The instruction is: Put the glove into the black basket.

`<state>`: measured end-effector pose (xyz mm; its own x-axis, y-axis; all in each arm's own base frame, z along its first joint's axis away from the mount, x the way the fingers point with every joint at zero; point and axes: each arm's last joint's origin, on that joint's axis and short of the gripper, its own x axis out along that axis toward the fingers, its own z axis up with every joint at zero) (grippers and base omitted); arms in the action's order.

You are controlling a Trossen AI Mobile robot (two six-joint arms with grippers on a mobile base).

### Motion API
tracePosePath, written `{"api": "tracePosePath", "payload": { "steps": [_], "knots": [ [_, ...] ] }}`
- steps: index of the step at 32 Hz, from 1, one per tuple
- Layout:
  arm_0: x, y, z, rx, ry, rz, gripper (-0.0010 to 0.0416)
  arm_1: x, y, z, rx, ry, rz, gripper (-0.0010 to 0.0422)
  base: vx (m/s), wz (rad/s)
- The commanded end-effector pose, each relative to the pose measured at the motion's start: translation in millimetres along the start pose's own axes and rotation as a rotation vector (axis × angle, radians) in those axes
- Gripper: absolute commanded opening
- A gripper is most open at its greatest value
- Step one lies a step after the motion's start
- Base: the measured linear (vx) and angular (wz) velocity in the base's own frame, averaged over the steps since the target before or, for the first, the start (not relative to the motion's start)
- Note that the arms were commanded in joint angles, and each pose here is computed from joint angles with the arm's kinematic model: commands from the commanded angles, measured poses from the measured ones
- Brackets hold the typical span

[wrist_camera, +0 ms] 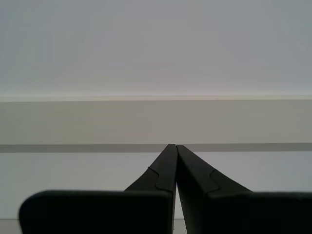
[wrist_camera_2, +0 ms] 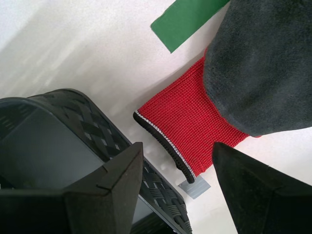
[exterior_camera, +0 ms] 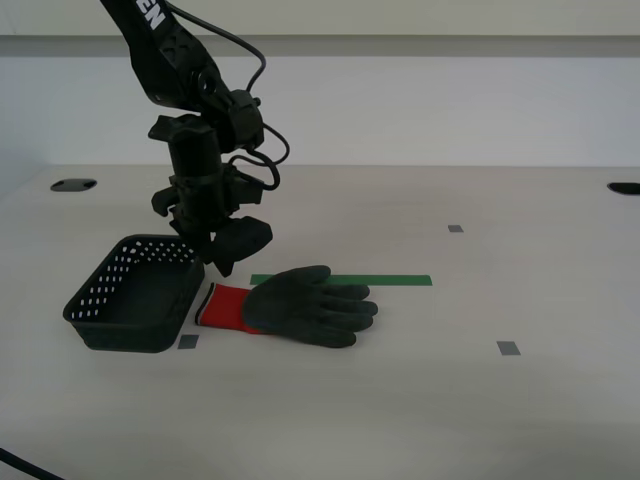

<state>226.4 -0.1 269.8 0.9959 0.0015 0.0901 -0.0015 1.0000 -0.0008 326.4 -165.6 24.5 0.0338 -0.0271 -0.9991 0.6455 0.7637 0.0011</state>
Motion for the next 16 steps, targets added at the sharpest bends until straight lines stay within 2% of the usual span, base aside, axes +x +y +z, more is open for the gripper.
{"api": "tracePosePath", "payload": {
  "steps": [1,4,7,9,16],
  "knots": [
    [0.2,0.1,0.7,0.0,-0.004,-0.001,0.0001,0.6,-1.6,-1.0,-0.022,0.008,-0.001,0.0171,0.0,0.0],
    [0.2,0.0,0.7,0.0,-0.004,-0.002,0.0001,8.9,-2.8,-6.3,-0.048,0.031,-0.005,0.0158,0.0,0.0],
    [0.2,0.0,0.5,0.0,-0.002,-0.002,0.0001,31.1,-7.8,-13.3,-0.065,0.105,-0.02,0.0156,0.0,0.0],
    [0.2,0.1,0.2,0.0,0.001,-0.001,0.0001,47.0,-11.1,-15.6,-0.052,0.157,-0.01,0.0155,0.0,0.0],
    [0.2,0.0,0.1,0.0,0.003,-0.002,0.0,46.6,-10.5,-9.8,-0.091,0.139,-0.003,0.0156,0.0,0.0]
  ]
}}
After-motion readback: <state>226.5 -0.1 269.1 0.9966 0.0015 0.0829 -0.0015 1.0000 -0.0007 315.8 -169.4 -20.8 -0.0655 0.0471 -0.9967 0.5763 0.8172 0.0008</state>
